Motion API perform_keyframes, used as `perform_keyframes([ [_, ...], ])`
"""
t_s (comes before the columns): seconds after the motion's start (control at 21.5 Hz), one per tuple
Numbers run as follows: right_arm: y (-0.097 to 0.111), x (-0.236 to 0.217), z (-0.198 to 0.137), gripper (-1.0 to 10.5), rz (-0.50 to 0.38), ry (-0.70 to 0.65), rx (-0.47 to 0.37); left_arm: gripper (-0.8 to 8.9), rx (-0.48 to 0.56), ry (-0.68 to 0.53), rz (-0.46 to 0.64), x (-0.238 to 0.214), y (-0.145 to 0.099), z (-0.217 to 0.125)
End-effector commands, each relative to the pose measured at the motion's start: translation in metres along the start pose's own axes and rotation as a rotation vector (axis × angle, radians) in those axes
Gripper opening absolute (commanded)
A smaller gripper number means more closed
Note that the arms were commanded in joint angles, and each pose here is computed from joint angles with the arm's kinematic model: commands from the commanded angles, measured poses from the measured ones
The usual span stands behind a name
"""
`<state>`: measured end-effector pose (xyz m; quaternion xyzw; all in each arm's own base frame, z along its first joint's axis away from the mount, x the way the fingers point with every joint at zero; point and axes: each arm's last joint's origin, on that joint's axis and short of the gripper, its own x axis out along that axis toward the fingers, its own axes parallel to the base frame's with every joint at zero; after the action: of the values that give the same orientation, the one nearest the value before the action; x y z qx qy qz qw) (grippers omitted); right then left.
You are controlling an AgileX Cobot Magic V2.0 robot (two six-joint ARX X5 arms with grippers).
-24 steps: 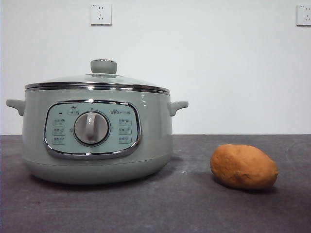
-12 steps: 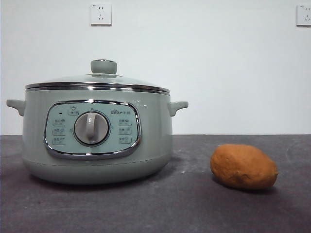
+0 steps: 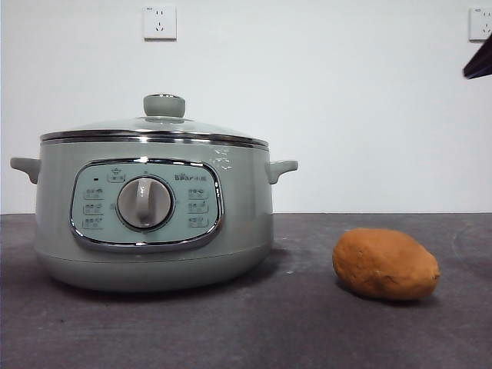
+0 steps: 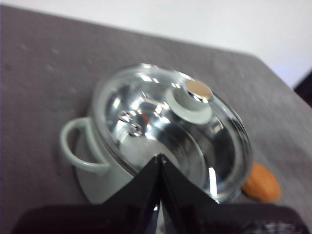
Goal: Pick up the potato,open the lid,put the potato in the pot,close the lid
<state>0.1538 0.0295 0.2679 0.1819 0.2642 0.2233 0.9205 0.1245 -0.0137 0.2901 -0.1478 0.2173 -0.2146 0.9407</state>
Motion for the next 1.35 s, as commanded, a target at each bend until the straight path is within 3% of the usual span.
perform_keyframes([
  [0.05,0.001,0.006,0.007,0.0,0.033,0.092,-0.079,-0.04,0.041,0.072,-0.052,0.006,0.0,0.009],
  [0.42,-0.003,0.021,0.01,0.4,0.069,0.242,-0.097,0.12,-0.005,0.164,-0.119,0.025,0.005,0.02],
  [0.47,-0.004,0.021,0.01,1.3,0.068,0.242,-0.098,0.8,-0.005,0.165,-0.118,0.025,0.005,0.02],
  [0.56,-0.004,0.021,0.011,3.8,0.062,0.237,-0.1,3.1,0.002,0.153,-0.113,0.025,0.005,0.021],
  [0.61,-0.004,0.021,0.011,4.9,0.061,0.236,-0.1,3.77,0.003,0.146,-0.104,0.025,0.006,0.022],
  [0.65,-0.004,0.021,0.011,5.3,0.062,0.236,-0.1,3.84,0.006,0.138,-0.084,0.025,0.006,0.022],
  [0.93,0.006,0.031,0.014,5.3,0.054,0.272,-0.128,3.82,0.023,0.102,-0.074,0.026,0.006,0.026],
  [1.16,0.03,0.069,0.018,5.3,-0.034,0.414,-0.238,3.82,0.023,0.097,-0.075,0.026,0.006,0.027],
  [1.35,0.037,0.109,0.007,5.3,-0.098,0.547,-0.344,3.82,0.024,0.097,-0.074,0.026,0.006,0.027],
])
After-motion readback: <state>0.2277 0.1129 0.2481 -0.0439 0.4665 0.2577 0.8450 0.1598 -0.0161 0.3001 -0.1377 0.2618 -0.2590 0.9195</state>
